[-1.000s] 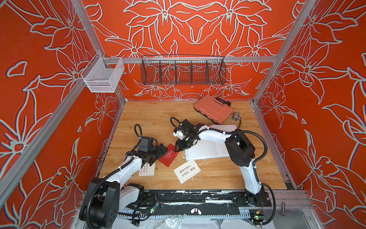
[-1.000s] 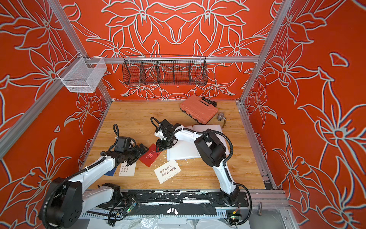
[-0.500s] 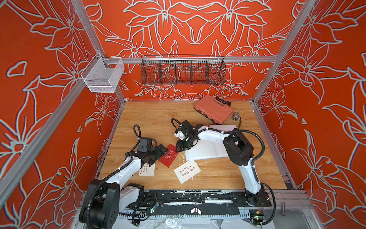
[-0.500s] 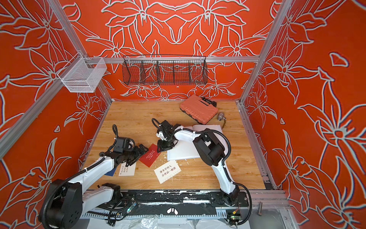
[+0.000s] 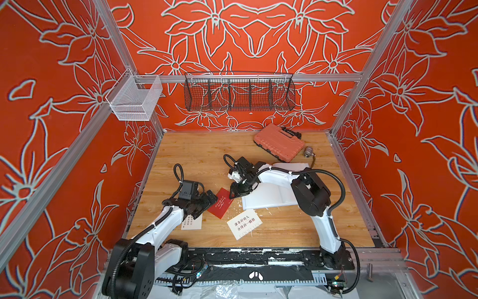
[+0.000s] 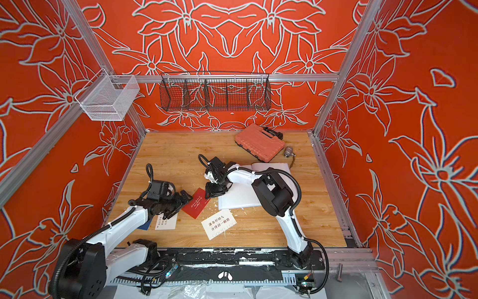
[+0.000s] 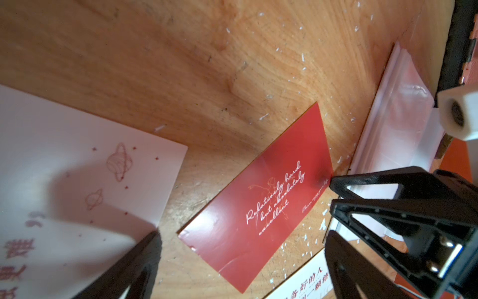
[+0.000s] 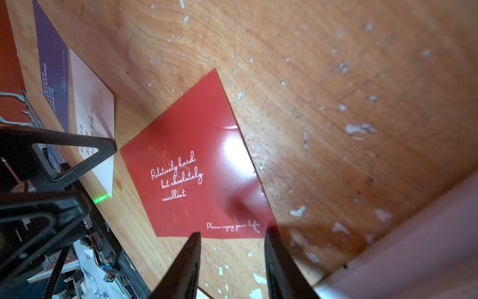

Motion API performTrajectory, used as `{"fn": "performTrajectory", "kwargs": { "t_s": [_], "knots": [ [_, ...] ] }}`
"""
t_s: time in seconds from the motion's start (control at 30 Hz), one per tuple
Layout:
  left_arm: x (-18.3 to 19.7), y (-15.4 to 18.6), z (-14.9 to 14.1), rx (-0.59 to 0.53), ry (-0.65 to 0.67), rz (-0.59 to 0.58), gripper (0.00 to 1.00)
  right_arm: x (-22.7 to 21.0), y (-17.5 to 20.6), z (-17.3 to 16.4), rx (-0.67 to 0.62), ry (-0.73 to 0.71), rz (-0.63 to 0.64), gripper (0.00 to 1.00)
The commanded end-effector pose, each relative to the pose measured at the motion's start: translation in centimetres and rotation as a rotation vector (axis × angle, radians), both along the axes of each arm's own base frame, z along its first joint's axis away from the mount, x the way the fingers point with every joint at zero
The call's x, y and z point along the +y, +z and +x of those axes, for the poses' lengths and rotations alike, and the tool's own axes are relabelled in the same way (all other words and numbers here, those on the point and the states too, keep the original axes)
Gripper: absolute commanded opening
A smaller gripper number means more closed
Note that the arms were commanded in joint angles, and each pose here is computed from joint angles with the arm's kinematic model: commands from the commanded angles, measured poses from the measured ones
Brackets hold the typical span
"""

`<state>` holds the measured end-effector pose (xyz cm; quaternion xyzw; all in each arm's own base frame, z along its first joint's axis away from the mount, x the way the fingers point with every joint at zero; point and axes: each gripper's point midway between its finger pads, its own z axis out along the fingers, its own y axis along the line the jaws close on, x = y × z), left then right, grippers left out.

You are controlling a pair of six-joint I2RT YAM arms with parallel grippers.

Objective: Place the photos into the photo albums
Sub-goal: Pick up the photo at the center of the board.

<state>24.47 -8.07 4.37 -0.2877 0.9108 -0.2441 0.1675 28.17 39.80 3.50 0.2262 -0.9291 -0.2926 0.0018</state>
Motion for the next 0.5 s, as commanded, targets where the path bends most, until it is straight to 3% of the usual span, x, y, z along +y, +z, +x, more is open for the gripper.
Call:
{"fn": "performTrajectory", "kwargs": {
  "t_s": [0.0,0.47],
  "knots": [
    [0.3,-3.6,-3.6,0.174,0.032,-0.009,0.97,-1.1,-2.3,-0.6,0.046,-0.015,-0.081,0.43],
    [-1.4,-3.7,-2.6,0.136,-0.009,-0.103,0.97,-1.1,-2.8,-0.9,0.059,-0.018,-0.082,0.43]
  ]
}}
